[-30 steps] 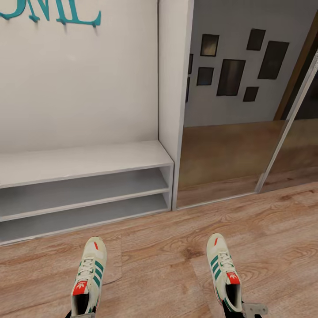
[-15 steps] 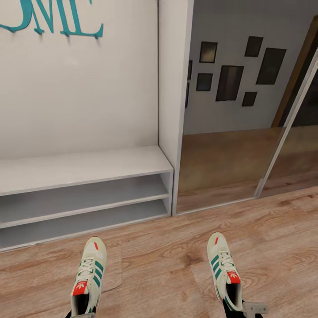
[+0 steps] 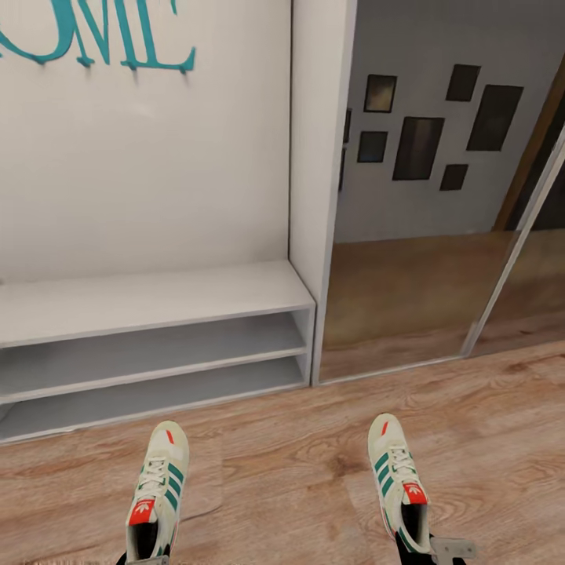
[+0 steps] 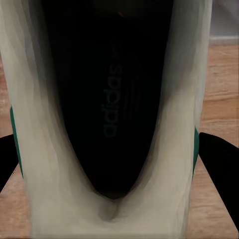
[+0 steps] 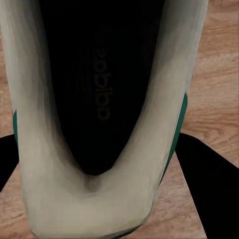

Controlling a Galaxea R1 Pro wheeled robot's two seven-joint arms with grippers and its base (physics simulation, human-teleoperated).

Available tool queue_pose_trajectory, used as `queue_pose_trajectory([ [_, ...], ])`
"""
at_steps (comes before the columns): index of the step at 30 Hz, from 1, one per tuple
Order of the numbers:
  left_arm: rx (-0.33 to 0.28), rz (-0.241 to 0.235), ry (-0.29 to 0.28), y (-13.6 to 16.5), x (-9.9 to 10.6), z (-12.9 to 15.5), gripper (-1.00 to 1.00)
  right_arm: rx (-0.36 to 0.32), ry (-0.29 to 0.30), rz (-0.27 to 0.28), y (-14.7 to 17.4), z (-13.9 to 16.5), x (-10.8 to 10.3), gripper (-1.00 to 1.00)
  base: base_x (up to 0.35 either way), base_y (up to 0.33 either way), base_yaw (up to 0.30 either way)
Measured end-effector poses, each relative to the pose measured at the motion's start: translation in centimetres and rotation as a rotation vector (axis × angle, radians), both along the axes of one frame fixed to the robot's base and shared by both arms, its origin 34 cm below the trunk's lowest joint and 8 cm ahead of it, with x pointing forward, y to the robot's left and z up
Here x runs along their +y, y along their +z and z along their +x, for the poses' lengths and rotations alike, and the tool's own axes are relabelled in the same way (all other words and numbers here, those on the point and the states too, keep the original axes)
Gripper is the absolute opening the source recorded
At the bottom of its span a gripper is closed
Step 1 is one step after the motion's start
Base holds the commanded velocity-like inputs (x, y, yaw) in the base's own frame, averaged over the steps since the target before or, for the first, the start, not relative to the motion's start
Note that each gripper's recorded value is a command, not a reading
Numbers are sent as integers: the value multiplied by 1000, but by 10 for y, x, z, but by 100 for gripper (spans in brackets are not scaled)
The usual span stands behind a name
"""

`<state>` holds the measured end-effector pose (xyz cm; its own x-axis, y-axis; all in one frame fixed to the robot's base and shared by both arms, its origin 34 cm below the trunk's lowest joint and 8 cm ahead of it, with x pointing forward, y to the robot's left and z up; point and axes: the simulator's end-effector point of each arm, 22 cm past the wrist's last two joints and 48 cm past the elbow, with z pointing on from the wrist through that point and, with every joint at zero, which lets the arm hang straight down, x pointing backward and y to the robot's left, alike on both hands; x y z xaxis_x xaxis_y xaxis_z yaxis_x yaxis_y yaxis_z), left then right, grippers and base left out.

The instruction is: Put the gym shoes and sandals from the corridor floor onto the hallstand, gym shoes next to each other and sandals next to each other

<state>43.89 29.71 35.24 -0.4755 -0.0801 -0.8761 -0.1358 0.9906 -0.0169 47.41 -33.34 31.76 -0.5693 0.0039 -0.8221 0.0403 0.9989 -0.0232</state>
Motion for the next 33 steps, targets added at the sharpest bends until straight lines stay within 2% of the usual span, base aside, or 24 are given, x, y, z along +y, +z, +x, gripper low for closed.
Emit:
queue_pose_trajectory([
  [10, 5, -3, 3, -2, -1, -1, -100, 7, -2, -4, -3, -2, 0, -100, 0, 0, 268],
  [16, 9, -2, 6, -3, 1, -2, -100, 16, -59, -44, -5, -6, -14, -100, 0, 0, 271],
  [20, 12, -3, 4, -4, 0, -3, -100, 20, -83, -49, -9, -11, -9, -100, 0, 0, 272],
  [25, 16, -2, -4, -6, -2, -4, -100, -21, -85, -50, -4, -8, -5, -100, 0, 0, 272],
  [33, 22, -3, -12, -7, -6, -4, -100, -23, -82, -52, -4, -8, -5, -100, 0, 0, 272],
])
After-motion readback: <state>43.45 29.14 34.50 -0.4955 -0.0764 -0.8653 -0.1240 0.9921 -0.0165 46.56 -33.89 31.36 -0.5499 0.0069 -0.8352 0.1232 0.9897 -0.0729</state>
